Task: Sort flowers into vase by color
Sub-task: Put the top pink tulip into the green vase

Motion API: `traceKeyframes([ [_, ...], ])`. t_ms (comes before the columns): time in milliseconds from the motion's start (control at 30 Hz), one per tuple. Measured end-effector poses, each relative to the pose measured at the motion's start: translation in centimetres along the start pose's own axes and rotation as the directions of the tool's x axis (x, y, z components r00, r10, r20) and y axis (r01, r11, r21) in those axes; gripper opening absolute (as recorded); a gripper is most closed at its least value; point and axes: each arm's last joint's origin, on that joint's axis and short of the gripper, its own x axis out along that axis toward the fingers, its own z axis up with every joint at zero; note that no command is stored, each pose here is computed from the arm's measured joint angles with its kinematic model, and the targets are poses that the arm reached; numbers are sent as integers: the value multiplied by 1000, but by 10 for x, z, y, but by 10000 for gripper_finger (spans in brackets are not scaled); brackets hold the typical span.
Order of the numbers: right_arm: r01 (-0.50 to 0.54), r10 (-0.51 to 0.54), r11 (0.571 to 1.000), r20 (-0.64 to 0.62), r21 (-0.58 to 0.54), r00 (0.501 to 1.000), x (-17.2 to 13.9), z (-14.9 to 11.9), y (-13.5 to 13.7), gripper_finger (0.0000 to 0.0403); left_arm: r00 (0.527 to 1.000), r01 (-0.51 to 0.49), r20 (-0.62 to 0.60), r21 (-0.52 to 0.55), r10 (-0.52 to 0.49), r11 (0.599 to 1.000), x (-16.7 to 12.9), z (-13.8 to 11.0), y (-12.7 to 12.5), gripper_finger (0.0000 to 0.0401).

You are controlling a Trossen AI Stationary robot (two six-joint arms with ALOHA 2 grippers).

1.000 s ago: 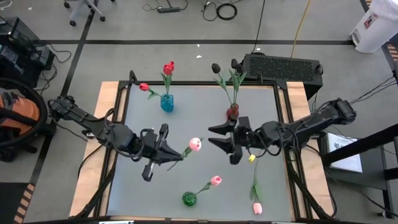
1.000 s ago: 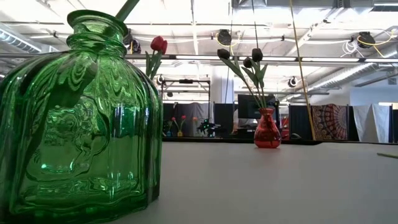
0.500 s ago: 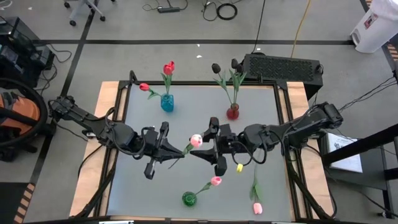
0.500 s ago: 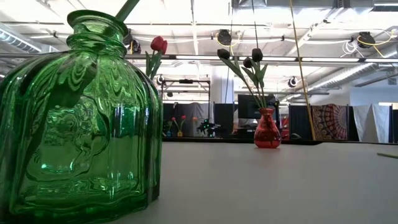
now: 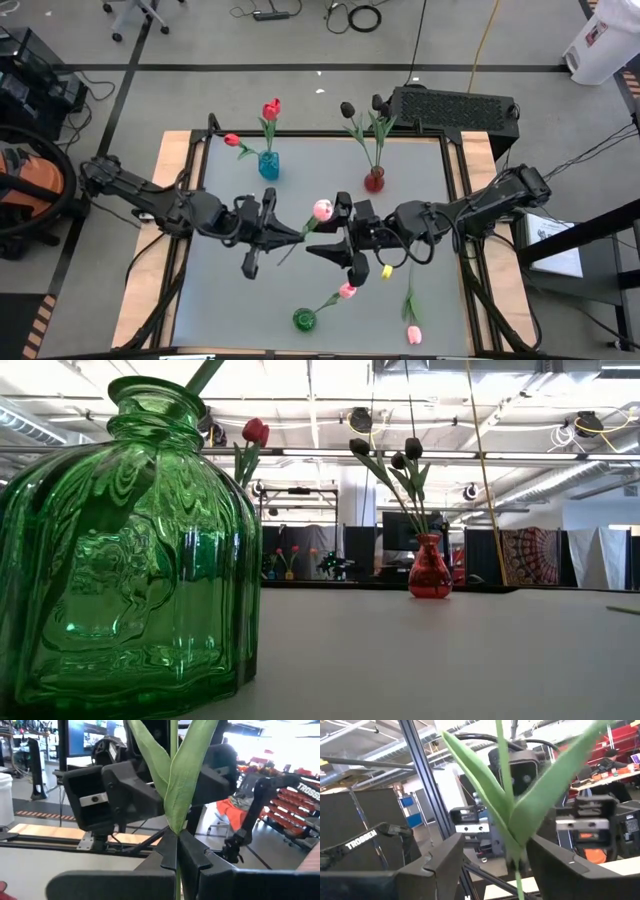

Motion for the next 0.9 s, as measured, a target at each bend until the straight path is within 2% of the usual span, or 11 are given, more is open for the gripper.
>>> traceKeyframes([
  [233, 7, -7, 1000, -4, -22, 1000, 0, -1, -1, 210, 1000, 21, -20, -46, -22, 999, 16, -11, 3, 1],
  [500, 11, -11, 999, -13, -36, 1000, 0, -2, -1, 199, 999, 33, -12, -47, -34, 998, 17, -10, 2, 1],
  [633, 11, -12, 998, -13, -67, 1000, 0, -2, -1, 164, 999, 35, -7, -48, -35, 998, 17, -10, 2, 1],
  [900, 11, -12, 996, -13, -84, 1000, 0, -2, -1, 61, 999, 42, -9, -49, -42, 998, 17, -10, 2, 1],
])
